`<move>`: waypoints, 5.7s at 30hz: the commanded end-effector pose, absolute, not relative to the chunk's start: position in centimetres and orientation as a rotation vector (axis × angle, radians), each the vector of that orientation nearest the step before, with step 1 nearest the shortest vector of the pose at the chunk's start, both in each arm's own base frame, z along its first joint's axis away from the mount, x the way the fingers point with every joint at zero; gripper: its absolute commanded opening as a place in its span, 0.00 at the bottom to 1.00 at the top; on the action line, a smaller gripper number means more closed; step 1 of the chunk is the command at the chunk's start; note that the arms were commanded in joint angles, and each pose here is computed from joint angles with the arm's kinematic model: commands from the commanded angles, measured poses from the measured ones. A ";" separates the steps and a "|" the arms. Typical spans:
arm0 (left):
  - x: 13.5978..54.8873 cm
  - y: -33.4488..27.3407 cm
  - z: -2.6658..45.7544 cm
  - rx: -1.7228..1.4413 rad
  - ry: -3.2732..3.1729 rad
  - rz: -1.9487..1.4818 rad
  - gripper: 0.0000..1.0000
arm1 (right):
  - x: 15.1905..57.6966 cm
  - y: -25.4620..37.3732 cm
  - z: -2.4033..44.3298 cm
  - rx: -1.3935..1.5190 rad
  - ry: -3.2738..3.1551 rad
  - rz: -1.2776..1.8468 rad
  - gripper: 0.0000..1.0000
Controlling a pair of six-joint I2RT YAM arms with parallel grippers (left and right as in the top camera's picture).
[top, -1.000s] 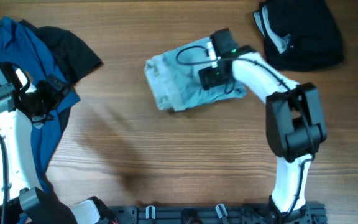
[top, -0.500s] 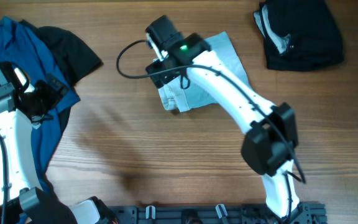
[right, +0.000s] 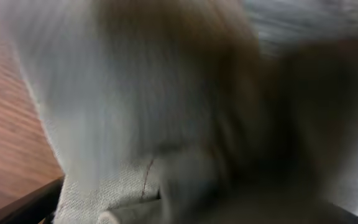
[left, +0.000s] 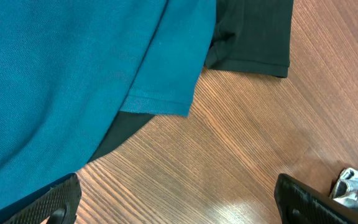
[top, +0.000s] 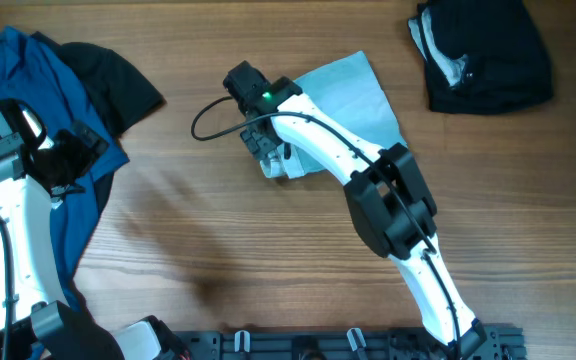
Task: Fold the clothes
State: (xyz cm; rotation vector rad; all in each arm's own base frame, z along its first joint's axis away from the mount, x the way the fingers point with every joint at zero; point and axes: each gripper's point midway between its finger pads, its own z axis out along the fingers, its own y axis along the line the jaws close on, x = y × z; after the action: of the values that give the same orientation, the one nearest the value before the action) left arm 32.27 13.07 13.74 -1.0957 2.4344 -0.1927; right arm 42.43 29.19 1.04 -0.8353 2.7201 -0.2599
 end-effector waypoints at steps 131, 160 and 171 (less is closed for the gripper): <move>33.4 14.0 14.3 -1.084 2.385 -0.167 1.00 | 63.7 -2.5 10.6 0.037 2.367 0.235 0.06; 33.1 13.9 14.1 -1.090 2.395 -0.168 1.00 | 43.1 3.0 44.4 -0.021 2.031 0.466 1.00; 33.1 13.9 14.1 -1.090 2.395 -0.168 1.00 | 39.3 3.3 45.2 -0.025 2.060 0.463 1.00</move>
State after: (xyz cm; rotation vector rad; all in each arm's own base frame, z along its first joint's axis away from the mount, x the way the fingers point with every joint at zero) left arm 33.00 13.65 14.08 -1.0802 2.4006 -0.1738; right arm 39.53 3.06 46.02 -0.0274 2.0245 0.4399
